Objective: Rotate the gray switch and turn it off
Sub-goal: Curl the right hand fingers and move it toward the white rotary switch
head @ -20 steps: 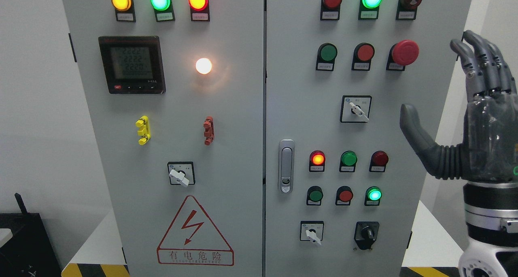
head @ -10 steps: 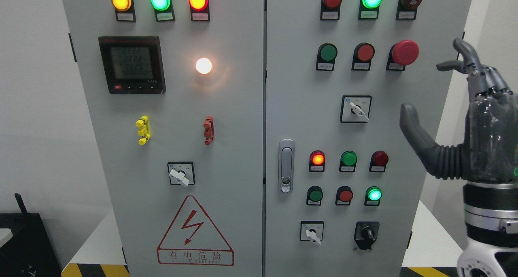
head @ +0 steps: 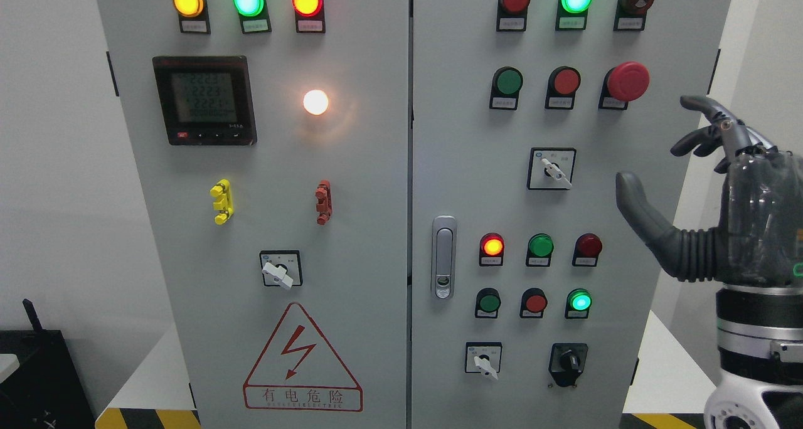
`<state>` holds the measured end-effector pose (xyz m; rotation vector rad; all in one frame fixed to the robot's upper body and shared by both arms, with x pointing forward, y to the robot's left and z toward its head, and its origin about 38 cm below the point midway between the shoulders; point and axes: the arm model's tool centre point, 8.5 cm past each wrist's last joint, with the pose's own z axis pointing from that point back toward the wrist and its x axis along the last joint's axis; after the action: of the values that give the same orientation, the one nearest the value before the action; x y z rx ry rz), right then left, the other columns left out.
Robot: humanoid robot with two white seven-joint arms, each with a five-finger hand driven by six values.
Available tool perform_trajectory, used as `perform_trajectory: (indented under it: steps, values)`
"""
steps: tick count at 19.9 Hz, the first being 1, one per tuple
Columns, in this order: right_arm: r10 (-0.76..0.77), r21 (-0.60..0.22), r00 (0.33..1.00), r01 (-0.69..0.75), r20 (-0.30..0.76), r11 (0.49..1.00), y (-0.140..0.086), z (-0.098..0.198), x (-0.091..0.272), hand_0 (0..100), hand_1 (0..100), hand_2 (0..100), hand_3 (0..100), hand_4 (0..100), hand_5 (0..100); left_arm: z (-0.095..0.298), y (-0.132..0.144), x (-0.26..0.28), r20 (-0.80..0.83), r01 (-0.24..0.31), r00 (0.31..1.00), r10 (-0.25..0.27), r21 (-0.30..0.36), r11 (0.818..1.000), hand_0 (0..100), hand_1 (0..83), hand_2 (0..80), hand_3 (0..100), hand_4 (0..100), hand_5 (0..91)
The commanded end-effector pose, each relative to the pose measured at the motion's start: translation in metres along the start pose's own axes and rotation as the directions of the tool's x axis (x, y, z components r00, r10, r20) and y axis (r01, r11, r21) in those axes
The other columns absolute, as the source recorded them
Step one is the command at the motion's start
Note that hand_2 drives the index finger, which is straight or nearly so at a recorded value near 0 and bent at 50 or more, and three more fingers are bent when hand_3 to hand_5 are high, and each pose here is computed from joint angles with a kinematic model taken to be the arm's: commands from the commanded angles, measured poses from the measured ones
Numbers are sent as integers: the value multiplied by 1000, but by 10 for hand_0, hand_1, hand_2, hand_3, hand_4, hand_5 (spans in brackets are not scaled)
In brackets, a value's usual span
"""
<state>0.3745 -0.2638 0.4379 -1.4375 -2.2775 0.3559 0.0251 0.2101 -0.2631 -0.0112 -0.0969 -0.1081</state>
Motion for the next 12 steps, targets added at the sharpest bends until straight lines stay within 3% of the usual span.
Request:
perform_trajectory:
  steps: [1, 6, 12]
  values:
    - [-12, 44, 1000, 12, -10, 999, 11, 6, 2, 67, 352, 353, 751, 813, 989, 0, 0, 0, 0, -32, 999, 32, 2, 999, 120, 389, 0, 0, 0, 0]
    - [-19, 89, 999, 22, -38, 996, 26, 14, 1, 64, 356, 380, 820, 852, 997, 0, 0, 0, 0, -32, 999, 32, 2, 999, 120, 389, 0, 0, 0, 0]
    - [-34, 119, 994, 46, -104, 992, 40, 16, -1, 61, 355, 447, 835, 859, 997, 0, 0, 0, 0, -32, 999, 32, 2, 999, 120, 389, 0, 0, 0, 0]
